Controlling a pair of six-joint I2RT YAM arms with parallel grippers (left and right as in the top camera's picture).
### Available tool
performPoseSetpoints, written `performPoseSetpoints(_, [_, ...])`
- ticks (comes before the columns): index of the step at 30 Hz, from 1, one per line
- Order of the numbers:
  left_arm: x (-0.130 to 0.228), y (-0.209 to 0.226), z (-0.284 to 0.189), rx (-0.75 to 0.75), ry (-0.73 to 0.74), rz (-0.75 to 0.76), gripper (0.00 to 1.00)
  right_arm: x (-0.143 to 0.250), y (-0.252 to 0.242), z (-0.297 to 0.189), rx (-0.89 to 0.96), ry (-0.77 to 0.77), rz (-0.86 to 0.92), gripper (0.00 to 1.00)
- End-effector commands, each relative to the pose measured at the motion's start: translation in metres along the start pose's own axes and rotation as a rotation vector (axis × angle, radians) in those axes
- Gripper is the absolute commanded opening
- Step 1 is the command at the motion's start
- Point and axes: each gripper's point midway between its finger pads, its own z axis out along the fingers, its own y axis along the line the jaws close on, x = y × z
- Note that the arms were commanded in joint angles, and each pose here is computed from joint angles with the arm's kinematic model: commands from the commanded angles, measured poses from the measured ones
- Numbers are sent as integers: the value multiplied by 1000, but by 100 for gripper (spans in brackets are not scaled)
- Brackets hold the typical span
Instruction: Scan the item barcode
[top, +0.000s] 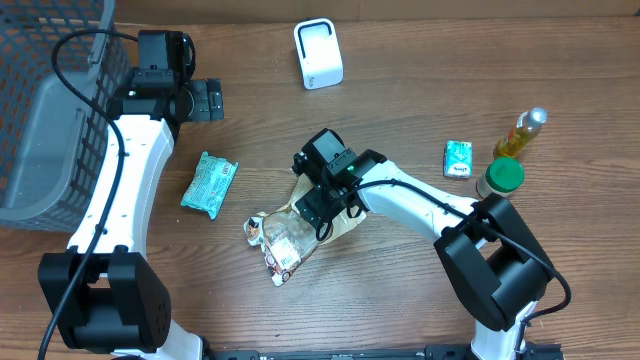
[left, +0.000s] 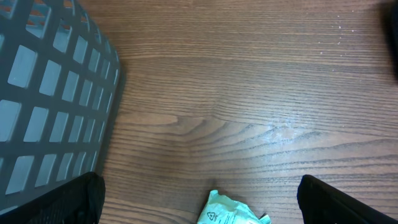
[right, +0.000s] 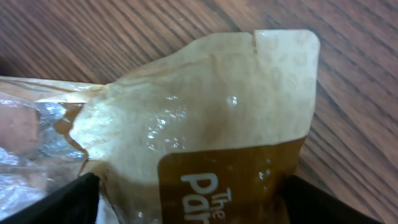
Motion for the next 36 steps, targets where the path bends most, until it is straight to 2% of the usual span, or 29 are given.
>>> performPoseSetpoints(1, [-12, 0, -12, 2, -41, 18, 99, 22, -2, 19, 5, 74, -2, 83])
performPoseSetpoints(4, [-12, 0, -12, 2, -41, 18, 100, 22, -2, 17, 4, 83, -1, 77])
performPoseSetpoints(8, [-12, 0, -12, 2, -41, 18, 100, 19, -2, 10, 5, 96, 3, 62])
performPoseSetpoints(12, [-12, 0, -12, 2, -41, 18, 100, 3, -1, -1, -4, 69, 6, 54])
performPoseSetpoints(13, [-12, 0, -12, 2, -41, 18, 99, -4, 1, -5, -12, 54, 6, 47])
performPoseSetpoints(16, [-12, 0, -12, 2, -41, 18, 100, -13, 0, -15, -10, 33, 29, 39])
performPoseSetpoints(18, [-12, 0, -12, 2, -41, 18, 100, -19, 0, -20, -16, 20, 43, 39])
performPoseSetpoints(20, [-12, 0, -12, 2, -41, 18, 100, -20, 0, -22, -39, 16, 52, 45])
performPoseSetpoints(23, [-12, 0, -12, 2, -41, 18, 100, -16, -6, -22, -44, 30, 71, 45])
performPoseSetpoints(26, [-12, 0, -12, 2, -41, 18, 100, -13, -23, -23, -6, 36, 99, 47])
performPoseSetpoints(29, [-12, 0, -11, 2, -41, 18, 100, -9, -42, -25, 22, 46, 138, 56])
performPoseSetpoints(33, [-12, 0, -12, 2, -41, 18, 100, 2, -66, -24, 34, 66, 198, 59])
performPoseSetpoints(35, [-12, 0, -12, 2, -41, 18, 100, 6, -76, -25, 39, 70, 223, 67])
performPoseSetpoints(36, [-12, 0, -12, 2, -41, 18, 100, 7, -80, -25, 42, 69, 232, 76])
